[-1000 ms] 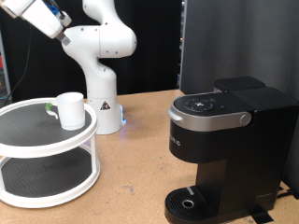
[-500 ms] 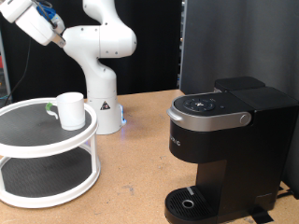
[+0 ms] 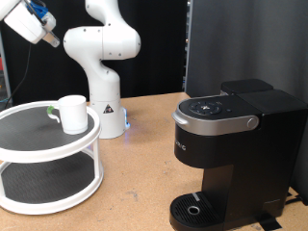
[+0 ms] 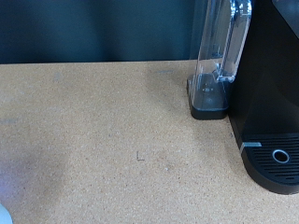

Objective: Make a cup of coffee with the keurig machine

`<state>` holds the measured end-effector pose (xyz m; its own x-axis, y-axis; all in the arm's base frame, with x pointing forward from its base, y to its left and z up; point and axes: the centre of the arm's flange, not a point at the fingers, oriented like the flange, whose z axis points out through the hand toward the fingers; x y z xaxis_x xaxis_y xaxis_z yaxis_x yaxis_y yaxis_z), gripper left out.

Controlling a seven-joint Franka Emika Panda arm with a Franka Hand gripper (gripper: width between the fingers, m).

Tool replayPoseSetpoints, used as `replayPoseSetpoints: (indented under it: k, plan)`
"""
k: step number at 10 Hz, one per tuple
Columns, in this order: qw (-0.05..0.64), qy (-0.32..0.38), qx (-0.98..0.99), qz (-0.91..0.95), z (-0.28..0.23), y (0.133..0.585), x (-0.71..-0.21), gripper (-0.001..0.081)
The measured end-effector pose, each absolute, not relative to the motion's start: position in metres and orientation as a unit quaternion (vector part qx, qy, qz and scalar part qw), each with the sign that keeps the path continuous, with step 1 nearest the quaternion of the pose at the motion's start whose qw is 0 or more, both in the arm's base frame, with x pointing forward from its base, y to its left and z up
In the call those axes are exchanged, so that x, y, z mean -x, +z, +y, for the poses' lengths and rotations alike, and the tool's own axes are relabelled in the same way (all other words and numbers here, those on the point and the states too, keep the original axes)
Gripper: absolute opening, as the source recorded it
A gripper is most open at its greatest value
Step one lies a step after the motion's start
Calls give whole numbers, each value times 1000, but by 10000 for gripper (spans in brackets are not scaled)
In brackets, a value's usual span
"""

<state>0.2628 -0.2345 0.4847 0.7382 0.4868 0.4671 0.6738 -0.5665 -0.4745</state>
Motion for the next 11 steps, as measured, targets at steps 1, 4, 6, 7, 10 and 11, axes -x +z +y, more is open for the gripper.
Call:
replayPoseSetpoints:
  k: [1,4,6,7,10,11]
  plan:
    - [325,-145,873,-334,-237,484,-261,2]
    - [323,-147,873,-335,-243,482,-257,2]
    - [317,-143,872,-345,-245,481,-256,2]
    - [318,-142,872,-343,-244,481,-256,2]
    - [316,-143,873,-344,-243,474,-256,2]
    - [312,-147,873,-345,-244,470,-256,2]
